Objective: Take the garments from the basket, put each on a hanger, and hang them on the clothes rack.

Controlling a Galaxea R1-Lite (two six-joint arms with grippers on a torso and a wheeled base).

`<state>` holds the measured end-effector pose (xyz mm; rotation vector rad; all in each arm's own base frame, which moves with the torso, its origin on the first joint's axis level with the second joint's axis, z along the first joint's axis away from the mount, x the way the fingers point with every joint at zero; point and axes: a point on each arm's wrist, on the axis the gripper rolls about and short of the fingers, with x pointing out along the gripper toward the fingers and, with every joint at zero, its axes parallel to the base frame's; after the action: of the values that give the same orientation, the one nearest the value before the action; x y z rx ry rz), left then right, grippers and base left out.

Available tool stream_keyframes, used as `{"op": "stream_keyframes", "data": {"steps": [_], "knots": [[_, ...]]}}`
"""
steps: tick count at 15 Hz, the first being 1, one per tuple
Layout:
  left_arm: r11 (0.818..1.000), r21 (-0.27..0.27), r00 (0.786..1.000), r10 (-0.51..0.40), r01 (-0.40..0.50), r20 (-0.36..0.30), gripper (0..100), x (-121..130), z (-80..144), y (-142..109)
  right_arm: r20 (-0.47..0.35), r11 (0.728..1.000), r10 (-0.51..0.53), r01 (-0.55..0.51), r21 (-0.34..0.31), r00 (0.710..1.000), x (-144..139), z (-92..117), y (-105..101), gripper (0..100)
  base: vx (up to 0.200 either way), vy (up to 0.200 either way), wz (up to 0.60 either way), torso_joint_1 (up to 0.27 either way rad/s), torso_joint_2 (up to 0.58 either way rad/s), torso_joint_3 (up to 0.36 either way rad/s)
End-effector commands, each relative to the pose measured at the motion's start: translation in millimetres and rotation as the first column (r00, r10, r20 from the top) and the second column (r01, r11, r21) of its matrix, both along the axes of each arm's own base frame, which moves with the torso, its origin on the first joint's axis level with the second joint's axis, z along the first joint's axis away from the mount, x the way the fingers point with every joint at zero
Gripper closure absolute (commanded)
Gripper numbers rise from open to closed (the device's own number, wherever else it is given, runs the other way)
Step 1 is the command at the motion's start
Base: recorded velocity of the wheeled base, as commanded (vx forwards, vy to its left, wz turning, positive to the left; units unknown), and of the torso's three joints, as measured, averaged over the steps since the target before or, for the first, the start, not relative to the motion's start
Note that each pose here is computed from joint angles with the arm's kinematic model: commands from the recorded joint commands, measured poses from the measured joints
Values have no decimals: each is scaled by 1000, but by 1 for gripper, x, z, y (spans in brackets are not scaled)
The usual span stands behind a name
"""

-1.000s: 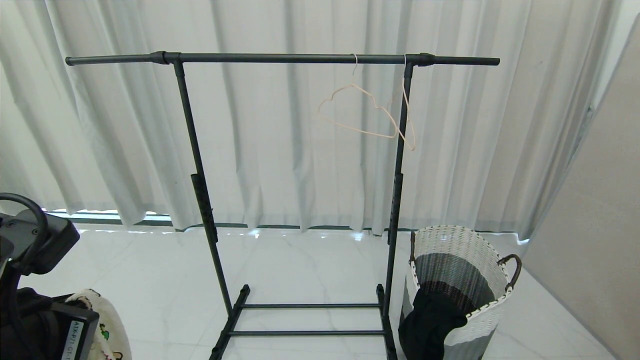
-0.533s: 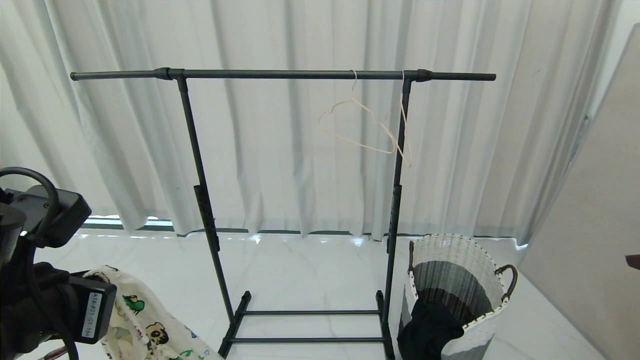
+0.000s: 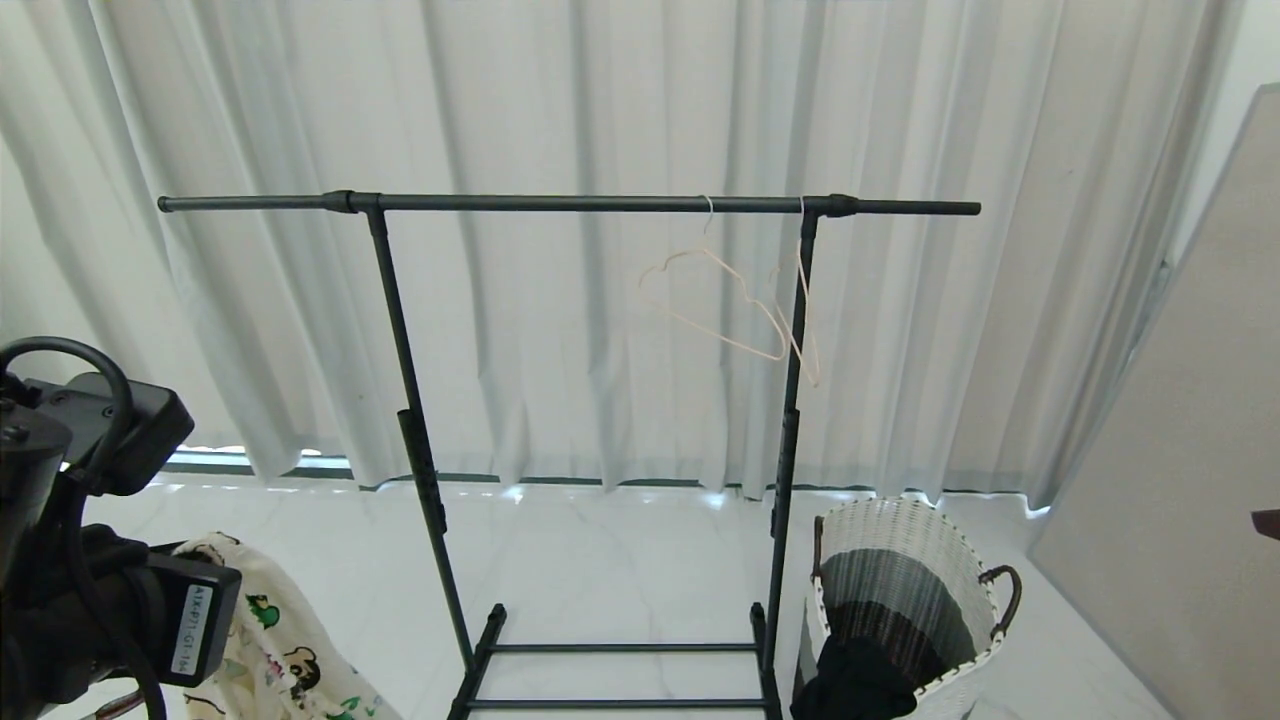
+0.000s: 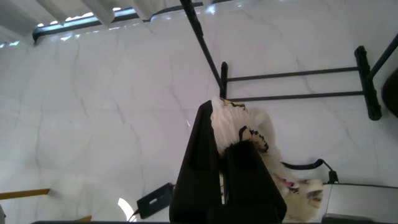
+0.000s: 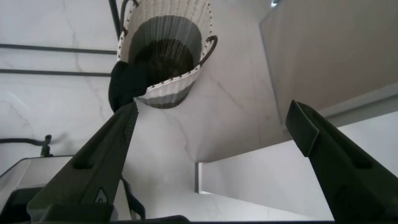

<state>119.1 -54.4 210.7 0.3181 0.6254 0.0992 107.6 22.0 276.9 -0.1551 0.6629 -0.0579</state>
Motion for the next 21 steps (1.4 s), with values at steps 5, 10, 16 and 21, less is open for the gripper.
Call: {"op": "stream_keyframes", "data": {"steps": [5,10,16,21], "knots": [[1000,1,1000,0,0,-2,100,1,0,0,-6,1000,0,0,0,1000,0,-2,0,0,0,0,0,182,-405,-225],[1000,1,1000,0,0,-2,100,0,0,0,33,1000,22,-22,9,999,-1,-18,0,0,0,120,0,18,-47,-21],[1000,0,1000,0,0,-1,100,0,0,0,47,999,41,-42,32,998,-1,-17,1,0,0,200,0,4,3,0],[1000,-2,1000,-1,1,3,100,-1,1,0,79,998,56,-57,17,995,6,-15,3,0,0,80,0,1,1,1]]}}
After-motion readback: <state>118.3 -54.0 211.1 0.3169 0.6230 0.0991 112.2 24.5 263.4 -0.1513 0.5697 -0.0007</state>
